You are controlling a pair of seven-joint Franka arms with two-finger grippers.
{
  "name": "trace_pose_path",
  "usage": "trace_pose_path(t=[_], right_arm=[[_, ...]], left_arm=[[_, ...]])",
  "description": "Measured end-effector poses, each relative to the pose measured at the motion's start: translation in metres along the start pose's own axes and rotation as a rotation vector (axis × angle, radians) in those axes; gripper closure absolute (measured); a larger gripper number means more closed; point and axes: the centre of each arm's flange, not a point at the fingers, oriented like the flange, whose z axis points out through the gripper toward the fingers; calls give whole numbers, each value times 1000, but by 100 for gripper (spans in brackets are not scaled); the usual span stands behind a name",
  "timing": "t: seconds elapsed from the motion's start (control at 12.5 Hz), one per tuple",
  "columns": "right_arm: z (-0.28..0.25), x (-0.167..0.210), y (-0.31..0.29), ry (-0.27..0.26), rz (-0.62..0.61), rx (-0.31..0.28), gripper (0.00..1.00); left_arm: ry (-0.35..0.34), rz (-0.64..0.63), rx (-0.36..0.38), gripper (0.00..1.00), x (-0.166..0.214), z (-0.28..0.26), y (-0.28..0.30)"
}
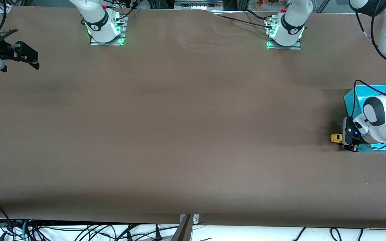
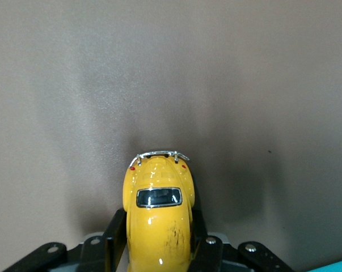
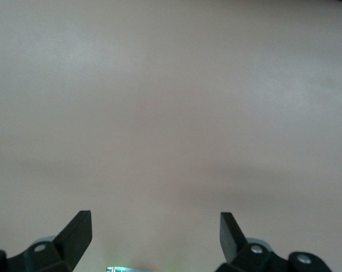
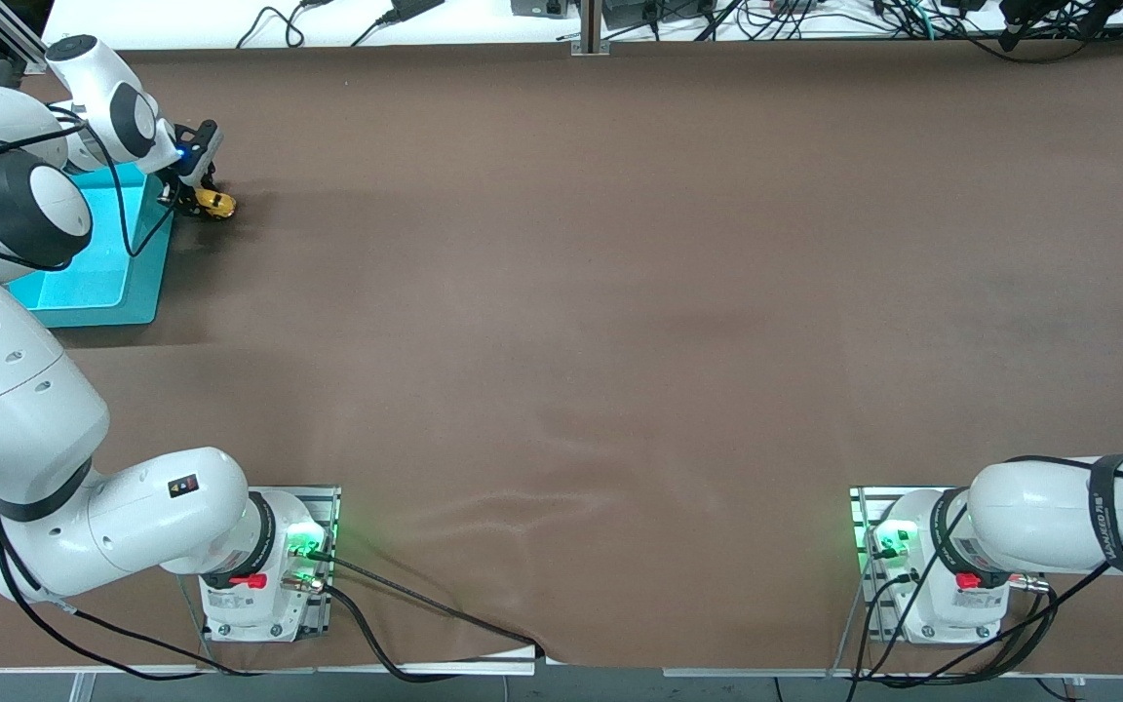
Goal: Wind and store yellow beetle car
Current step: 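Grasp the yellow car with the left gripper, then lift the car with the left gripper into the cyan box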
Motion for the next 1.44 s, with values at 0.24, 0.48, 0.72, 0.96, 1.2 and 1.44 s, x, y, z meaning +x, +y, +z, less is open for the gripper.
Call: trace_pose_path(t=[0.24,0.48,0.72,0.96,1.2,1.44], right_arm=[[0,0,0,0,0,0,0],[0,0,0,0,0,0,0],[0,0,0,1,0,0,0],[-1,0,0,1,0,-1,0],[-1,0,0,1,1,-1,0],[-1,0,0,2,2,-1,0]], left_arm=[[14,24,7,51,14,-12,-11],[34,18,-5,51,33,-48,-19],[38,-52,-27,51,41,-87,-16],[47,-103,-80,51,39,-123,-5],[69,-148,-160,51,14,-141,18],[70,-170,-195,51,-52,-143,66]])
